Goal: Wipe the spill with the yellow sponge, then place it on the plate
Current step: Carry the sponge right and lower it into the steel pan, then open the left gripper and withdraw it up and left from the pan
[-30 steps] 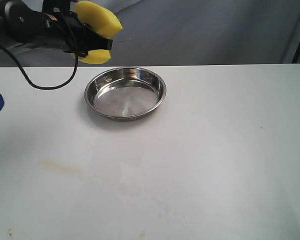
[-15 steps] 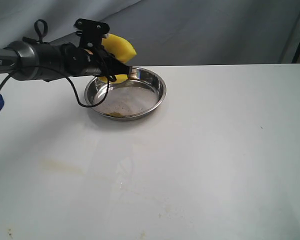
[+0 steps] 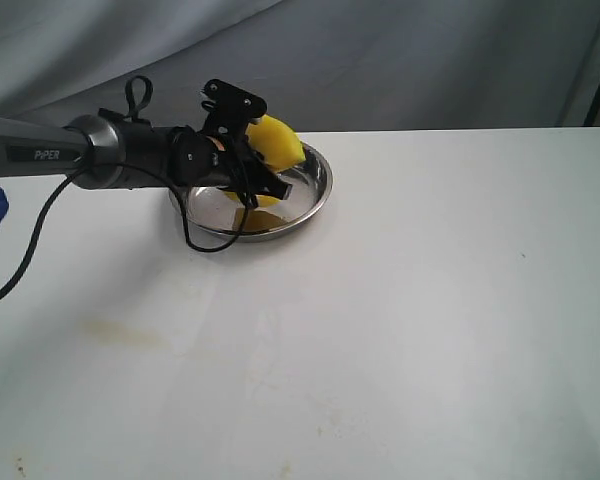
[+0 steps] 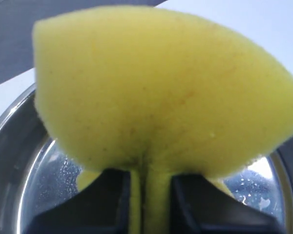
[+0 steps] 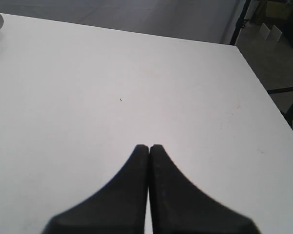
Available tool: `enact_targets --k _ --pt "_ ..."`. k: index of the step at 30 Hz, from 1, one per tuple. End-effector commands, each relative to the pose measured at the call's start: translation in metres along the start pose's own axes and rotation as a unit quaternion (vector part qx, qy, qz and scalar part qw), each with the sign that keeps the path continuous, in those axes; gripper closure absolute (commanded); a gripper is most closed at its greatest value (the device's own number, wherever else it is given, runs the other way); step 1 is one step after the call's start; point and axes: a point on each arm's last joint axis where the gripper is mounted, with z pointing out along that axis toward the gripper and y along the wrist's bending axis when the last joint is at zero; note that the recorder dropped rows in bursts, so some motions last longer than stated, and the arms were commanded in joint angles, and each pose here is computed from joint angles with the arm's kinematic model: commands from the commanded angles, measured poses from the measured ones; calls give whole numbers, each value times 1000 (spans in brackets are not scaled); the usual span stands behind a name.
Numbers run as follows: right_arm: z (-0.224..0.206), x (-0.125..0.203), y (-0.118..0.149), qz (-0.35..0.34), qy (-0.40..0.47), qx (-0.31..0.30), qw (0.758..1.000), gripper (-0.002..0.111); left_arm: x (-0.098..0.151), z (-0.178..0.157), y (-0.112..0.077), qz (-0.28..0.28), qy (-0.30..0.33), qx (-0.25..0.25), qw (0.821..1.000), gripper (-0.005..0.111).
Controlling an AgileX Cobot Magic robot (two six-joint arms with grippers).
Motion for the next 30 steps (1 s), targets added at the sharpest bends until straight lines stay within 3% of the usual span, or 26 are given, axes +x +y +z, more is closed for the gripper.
enact_targets --k 1,4,10,16,21,26,30 --pt "1 1 0 3 0 1 1000 108 -6 -2 -1 3 -9 0 1000 94" --pt "1 1 0 3 0 1 1000 108 -5 -2 -1 3 -4 2 1000 72" --pt "1 1 0 3 0 1 1000 108 -3 -2 -2 22 9 7 1000 4" --pt "1 1 0 3 0 1 1000 108 2 -4 -3 91 41 15 995 2" --pt "1 1 0 3 0 1 1000 108 -7 -10 -1 105 26 9 994 2" --pt "1 1 0 3 0 1 1000 108 -20 -22 13 98 5 -6 995 2" --pt "1 1 0 3 0 1 1000 108 -24 -36 33 85 28 -14 996 2"
